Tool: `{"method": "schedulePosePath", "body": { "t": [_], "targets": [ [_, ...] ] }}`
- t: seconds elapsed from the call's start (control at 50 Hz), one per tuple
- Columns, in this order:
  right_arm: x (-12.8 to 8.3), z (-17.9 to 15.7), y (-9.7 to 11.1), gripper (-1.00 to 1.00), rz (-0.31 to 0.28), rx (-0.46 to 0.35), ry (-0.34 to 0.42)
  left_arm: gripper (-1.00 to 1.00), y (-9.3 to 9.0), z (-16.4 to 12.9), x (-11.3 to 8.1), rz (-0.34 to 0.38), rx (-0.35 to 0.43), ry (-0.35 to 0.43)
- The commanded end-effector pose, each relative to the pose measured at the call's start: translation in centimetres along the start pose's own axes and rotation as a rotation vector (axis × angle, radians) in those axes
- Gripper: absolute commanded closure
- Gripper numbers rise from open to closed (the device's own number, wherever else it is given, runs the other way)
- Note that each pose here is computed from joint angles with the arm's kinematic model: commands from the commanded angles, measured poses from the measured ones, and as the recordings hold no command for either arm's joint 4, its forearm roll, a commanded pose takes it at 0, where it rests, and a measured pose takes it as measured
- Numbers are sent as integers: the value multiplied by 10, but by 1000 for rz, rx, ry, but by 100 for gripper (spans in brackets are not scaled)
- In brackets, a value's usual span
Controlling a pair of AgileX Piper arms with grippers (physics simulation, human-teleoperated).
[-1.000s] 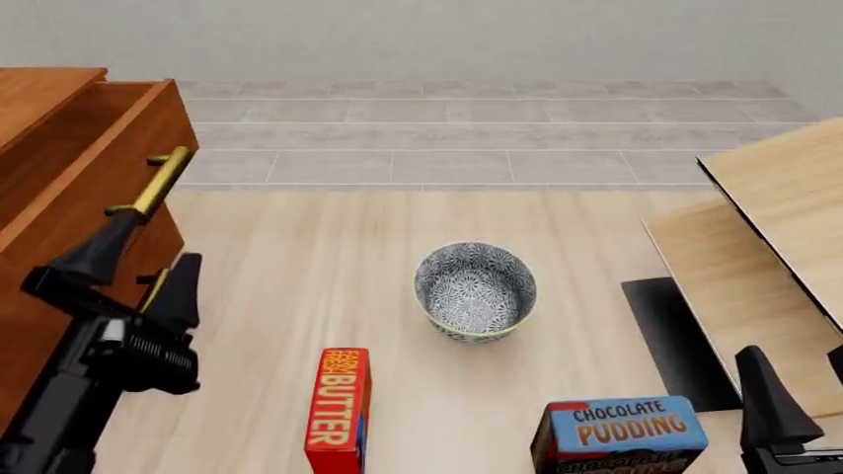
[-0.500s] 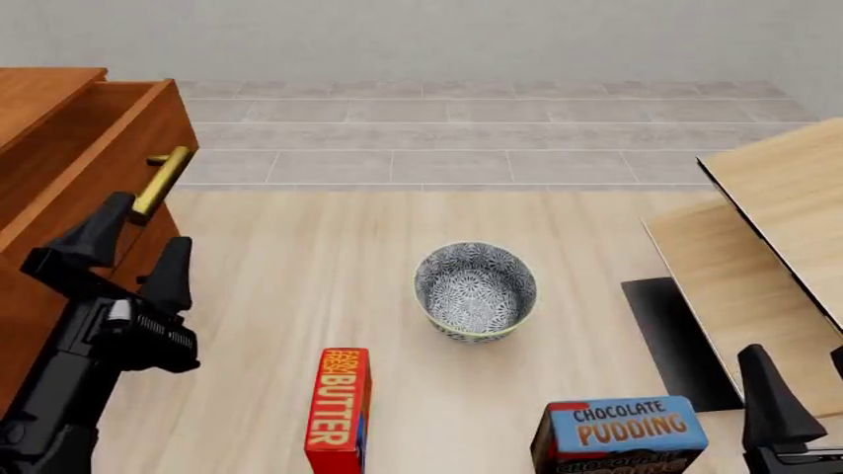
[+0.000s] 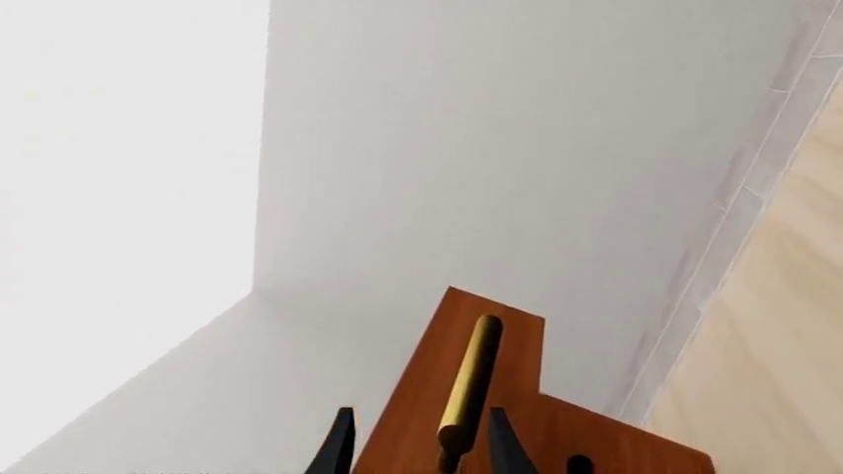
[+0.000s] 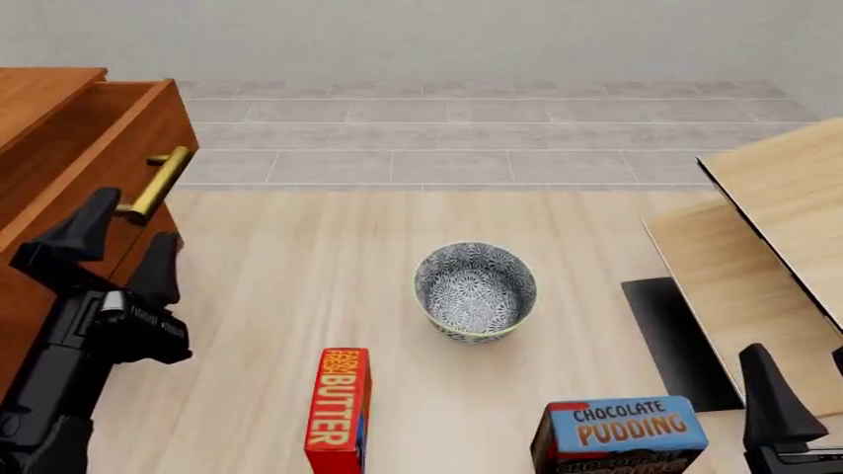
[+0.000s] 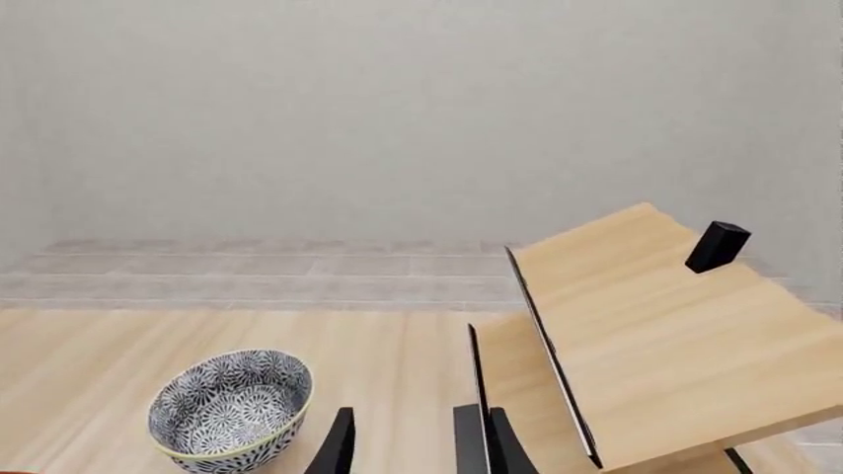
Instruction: Close the top drawer of the cabinet.
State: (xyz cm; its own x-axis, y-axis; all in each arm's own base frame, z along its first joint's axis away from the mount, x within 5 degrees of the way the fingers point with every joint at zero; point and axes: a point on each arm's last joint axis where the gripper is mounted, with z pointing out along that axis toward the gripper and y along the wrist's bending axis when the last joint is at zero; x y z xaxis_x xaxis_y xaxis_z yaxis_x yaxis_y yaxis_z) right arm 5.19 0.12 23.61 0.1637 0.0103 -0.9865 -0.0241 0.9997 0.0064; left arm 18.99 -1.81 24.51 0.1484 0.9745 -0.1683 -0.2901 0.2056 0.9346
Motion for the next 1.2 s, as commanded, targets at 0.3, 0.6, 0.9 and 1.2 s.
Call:
{"method": "schedulePosePath", "body": {
  "t": [0.3,0.6,0.9,1.2],
  "targets": [
    [-1,0,0,-100,5,-5,0,-100,-2,-4,9,21,9,44],
    [-4,0,0,-100,6,-4,-4,-100,-1,-4,14,30,5,70],
    [-1,0,0,-100,8,-1,-4,-100,0,-9,18,37,1,94],
    [-2,0,0,-100,10,0,-8,-100,0,-10,21,48,3,109]
  ]
}}
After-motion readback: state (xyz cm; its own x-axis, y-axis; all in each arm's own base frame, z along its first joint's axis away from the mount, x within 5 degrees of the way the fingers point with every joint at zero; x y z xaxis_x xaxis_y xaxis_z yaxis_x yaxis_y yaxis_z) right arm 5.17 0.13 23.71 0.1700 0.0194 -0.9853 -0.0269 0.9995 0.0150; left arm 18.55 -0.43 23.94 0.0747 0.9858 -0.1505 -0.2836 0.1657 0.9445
